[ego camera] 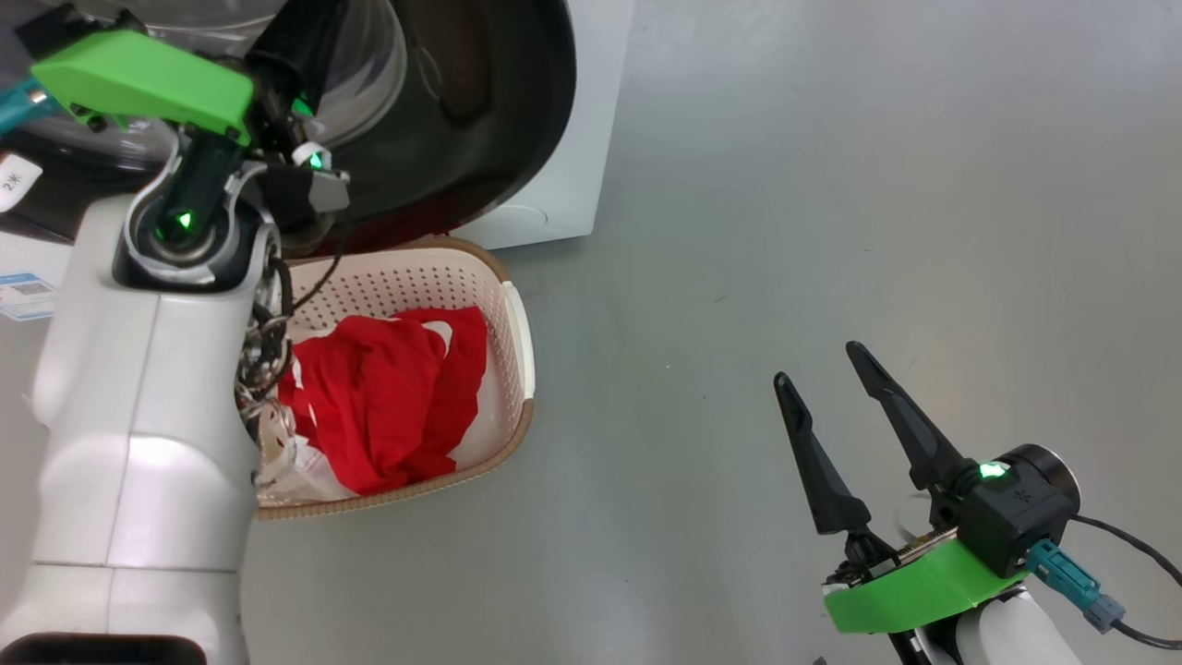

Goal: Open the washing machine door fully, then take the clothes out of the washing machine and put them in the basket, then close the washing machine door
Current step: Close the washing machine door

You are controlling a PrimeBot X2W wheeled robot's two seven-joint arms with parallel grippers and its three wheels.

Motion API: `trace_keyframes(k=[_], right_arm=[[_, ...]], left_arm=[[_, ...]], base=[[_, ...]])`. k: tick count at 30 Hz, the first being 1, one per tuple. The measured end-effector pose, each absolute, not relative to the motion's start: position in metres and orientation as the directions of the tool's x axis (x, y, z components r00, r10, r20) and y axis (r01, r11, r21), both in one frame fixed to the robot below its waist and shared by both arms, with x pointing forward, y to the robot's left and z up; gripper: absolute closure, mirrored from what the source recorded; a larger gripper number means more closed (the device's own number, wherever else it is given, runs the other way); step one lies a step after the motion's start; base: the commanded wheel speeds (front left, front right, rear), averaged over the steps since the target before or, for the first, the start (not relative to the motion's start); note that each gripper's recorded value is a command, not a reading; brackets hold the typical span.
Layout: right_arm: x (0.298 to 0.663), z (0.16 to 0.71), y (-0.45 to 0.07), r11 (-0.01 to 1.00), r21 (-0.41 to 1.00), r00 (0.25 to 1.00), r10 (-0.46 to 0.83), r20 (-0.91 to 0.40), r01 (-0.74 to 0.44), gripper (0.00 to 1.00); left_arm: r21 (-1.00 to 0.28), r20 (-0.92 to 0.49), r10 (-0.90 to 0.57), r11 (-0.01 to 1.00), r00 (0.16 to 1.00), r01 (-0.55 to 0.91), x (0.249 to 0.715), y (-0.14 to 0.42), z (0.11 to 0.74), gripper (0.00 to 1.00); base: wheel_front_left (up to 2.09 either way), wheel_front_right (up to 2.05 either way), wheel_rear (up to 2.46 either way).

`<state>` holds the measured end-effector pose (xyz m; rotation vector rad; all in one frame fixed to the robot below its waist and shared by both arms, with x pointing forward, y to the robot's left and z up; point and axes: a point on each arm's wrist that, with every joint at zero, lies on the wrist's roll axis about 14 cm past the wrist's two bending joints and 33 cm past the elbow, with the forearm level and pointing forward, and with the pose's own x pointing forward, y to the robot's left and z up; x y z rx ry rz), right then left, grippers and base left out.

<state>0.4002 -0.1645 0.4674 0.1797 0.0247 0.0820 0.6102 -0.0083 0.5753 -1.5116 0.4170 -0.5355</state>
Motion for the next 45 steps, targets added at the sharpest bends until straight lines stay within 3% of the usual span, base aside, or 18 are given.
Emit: trace_keyframes(k=[17,29,30,32,33,34,45], right_arm=[[0.399,0.466,-0.169,0.982,0.176,0.997,0.07,-0.023,-0.065,0.0],[0.401,0.476,-0.159,0.978,0.184,0.995,0.101,0.009,-0.101,0.0],[0.401,0.477,-0.157,0.977,0.186,0.994,0.106,0.012,-0.107,0.0],[0.401,0.479,-0.153,0.975,0.188,0.993,0.118,0.018,-0.119,0.0],[0.401,0.479,-0.153,0.975,0.188,0.993,0.118,0.018,-0.119,0.0],[0.401,0.481,-0.149,0.973,0.19,0.991,0.131,0.026,-0.133,0.0],[0.401,0.496,-0.132,0.963,0.191,0.981,0.18,0.069,-0.19,0.0]], left_arm=[[-0.997,0.071,-0.588,-0.019,0.806,0.074,0.616,-0.017,0.573,1.0],[-0.99,0.091,-0.641,0.026,0.762,0.14,0.581,-0.02,0.579,1.0],[-0.989,0.09,-0.636,0.035,0.766,0.145,0.578,-0.018,0.578,0.96],[-0.987,0.096,-0.616,0.044,0.782,0.157,0.572,-0.011,0.58,0.47],[-0.987,0.096,-0.616,0.044,0.782,0.157,0.572,-0.011,0.58,0.47],[-0.985,0.104,-0.594,0.049,0.798,0.166,0.567,-0.003,0.582,0.0],[-0.971,0.113,-0.449,0.137,0.886,0.194,0.525,0.046,0.577,0.0]], base=[[0.0,0.0,0.0],[0.0,0.0,0.0],[0.0,0.0,0.0],[0.0,0.0,0.0],[0.0,0.0,0.0],[0.0,0.0,0.0],[0.0,0.0,0.0]])
